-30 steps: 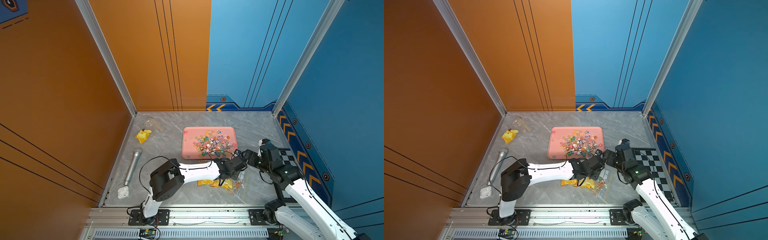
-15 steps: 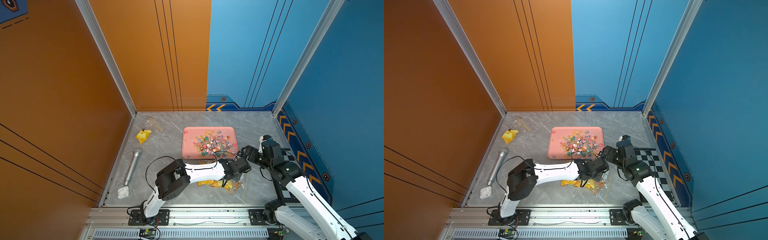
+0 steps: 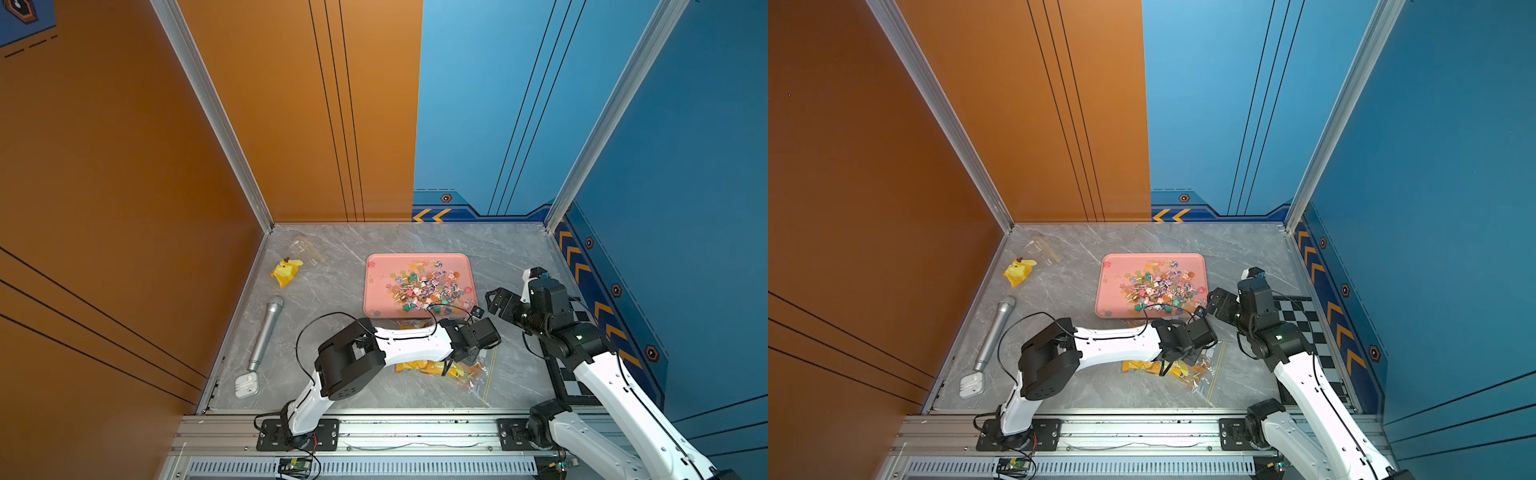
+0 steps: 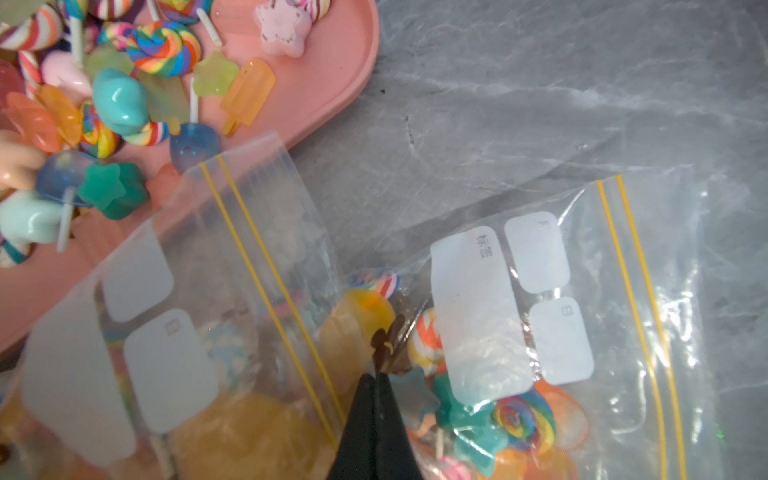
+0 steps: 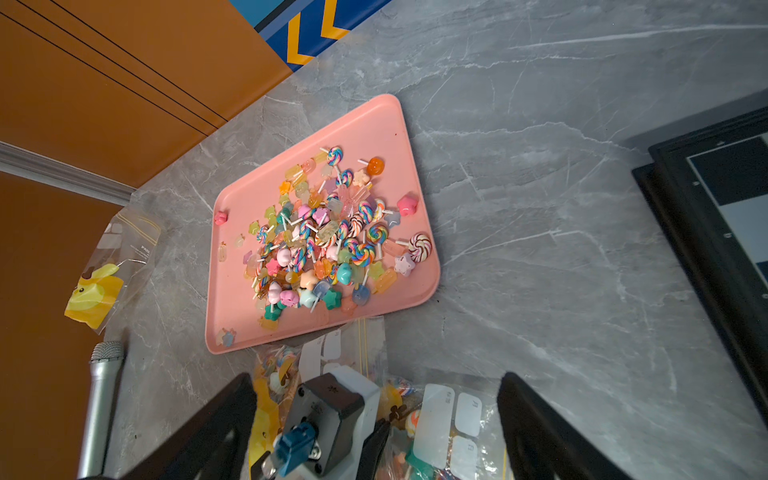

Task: Pour candies out of the ziploc bag
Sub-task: Open the ziploc bag at the center of the board.

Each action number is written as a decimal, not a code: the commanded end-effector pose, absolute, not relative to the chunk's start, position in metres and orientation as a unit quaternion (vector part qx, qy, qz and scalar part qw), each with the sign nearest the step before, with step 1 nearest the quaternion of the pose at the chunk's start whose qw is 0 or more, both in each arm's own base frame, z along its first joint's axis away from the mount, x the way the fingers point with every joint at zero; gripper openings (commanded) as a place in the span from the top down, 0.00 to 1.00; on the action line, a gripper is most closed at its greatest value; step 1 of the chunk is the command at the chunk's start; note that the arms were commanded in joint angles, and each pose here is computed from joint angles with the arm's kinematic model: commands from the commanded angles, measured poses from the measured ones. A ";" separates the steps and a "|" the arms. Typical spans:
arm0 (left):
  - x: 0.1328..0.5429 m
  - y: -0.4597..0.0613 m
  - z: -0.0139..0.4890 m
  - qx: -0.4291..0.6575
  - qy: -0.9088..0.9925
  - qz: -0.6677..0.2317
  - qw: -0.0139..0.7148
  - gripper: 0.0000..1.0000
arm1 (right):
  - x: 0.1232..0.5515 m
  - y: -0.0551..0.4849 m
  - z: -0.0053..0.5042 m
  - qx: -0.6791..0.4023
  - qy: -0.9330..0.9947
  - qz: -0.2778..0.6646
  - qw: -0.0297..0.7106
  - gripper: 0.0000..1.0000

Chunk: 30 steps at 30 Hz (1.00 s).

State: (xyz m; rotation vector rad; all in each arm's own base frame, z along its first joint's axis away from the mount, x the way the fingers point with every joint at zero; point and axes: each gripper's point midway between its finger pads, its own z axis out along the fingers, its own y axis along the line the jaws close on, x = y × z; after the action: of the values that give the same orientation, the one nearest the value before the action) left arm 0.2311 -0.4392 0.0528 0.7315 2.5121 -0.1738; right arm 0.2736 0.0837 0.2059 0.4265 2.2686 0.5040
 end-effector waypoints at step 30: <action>0.220 -0.366 0.100 0.148 0.925 -0.146 0.318 0.78 | 0.245 0.156 0.099 0.073 0.949 0.228 0.204 0.40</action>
State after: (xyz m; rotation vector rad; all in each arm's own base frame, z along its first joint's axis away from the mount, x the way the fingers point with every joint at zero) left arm 0.2102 -0.3667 0.0787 0.4807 2.4907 -0.3163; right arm 0.2447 0.1501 0.1081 0.2253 2.6264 0.6240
